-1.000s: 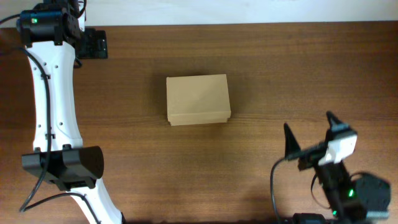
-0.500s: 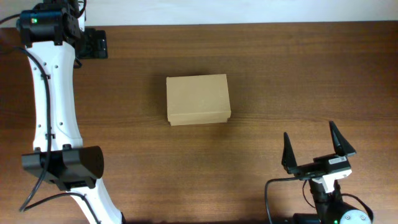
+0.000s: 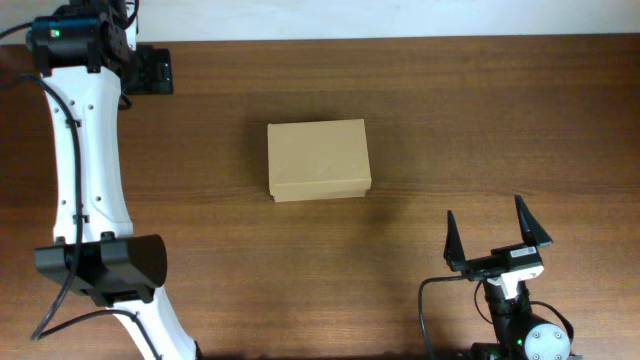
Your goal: Pack container
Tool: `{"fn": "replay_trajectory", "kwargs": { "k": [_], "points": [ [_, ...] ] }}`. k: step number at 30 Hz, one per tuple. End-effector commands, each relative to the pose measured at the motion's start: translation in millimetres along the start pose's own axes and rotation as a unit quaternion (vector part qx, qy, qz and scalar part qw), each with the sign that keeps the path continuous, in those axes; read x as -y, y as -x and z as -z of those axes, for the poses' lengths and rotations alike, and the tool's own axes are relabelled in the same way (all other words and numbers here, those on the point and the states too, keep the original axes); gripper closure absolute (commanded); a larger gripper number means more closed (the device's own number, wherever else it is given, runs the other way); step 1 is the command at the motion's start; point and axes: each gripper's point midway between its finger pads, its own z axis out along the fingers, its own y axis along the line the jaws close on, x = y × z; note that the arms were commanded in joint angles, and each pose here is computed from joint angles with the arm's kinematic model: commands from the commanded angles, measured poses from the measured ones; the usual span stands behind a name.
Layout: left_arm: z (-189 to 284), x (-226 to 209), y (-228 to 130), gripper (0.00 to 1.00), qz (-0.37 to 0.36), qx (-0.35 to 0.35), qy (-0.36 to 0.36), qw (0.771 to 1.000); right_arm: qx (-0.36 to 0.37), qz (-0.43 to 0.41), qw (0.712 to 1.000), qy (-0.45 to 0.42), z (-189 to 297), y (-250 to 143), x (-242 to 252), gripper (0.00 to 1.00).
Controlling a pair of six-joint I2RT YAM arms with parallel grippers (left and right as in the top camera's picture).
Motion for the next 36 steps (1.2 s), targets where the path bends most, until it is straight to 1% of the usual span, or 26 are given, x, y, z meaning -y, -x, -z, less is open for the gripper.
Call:
{"fn": "replay_trajectory", "kwargs": {
  "k": [1,9,14,36],
  "points": [
    [7,-2,4,0.00,0.004,0.011,-0.001,1.000,-0.013,-0.006,1.000,-0.005,1,-8,1,0.01],
    [7,-2,4,0.00,0.004,0.011,-0.001,1.000,-0.143,-0.040,0.989,0.008,11,-72,-8,0.01],
    [7,-2,4,0.00,0.004,0.011,-0.001,1.000,-0.192,-0.053,0.980,0.013,19,-95,-13,0.01],
    [7,-2,4,0.00,0.004,0.011,-0.001,1.000,-0.192,-0.054,0.980,0.016,19,-95,-14,0.01]
  ]
}}
